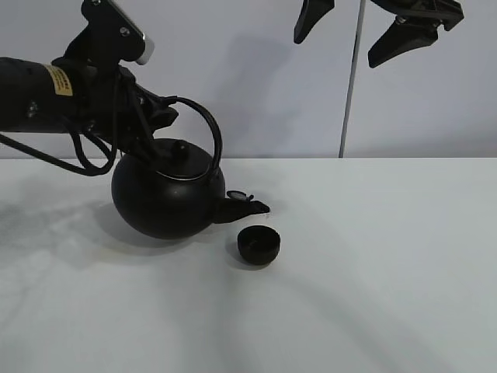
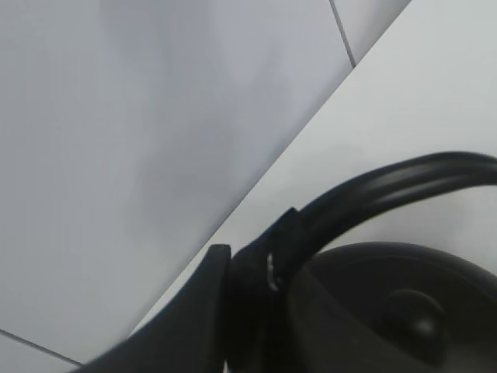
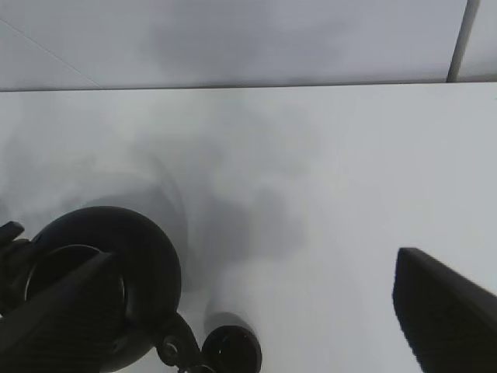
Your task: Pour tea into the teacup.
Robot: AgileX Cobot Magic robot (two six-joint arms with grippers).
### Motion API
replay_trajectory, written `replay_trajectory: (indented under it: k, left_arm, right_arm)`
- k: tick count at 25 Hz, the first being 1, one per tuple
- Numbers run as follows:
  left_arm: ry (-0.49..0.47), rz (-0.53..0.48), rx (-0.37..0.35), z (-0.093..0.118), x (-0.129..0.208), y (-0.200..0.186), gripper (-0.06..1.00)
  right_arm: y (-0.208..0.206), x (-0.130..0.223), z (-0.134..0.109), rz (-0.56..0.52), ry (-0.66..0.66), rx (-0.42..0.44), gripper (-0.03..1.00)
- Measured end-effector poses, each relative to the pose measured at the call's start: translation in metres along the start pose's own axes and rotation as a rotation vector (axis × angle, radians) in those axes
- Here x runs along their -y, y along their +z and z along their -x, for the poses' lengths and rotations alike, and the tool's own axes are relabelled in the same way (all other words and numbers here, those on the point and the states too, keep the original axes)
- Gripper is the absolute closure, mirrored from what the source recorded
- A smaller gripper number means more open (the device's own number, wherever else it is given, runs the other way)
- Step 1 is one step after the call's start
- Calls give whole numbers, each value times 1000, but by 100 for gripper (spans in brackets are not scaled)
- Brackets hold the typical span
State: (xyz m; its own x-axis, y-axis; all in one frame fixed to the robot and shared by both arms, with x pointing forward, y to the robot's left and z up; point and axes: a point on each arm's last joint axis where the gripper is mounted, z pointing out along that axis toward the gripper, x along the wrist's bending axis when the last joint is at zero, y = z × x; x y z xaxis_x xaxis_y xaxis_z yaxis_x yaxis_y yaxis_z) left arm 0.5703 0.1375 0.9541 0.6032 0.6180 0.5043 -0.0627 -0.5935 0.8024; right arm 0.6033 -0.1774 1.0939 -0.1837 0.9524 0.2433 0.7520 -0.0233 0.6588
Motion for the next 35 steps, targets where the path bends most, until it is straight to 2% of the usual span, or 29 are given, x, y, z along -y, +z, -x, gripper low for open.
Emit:
replay_trajectory:
  k: [17, 35]
  left_arm:
    - [-10, -12, 8, 6, 5, 9, 83]
    - [72, -13, 8, 6, 5, 9, 83]
  right_arm:
    - [0, 0, 0, 1, 0, 0, 32]
    - [0, 0, 0, -1, 0, 0, 32]
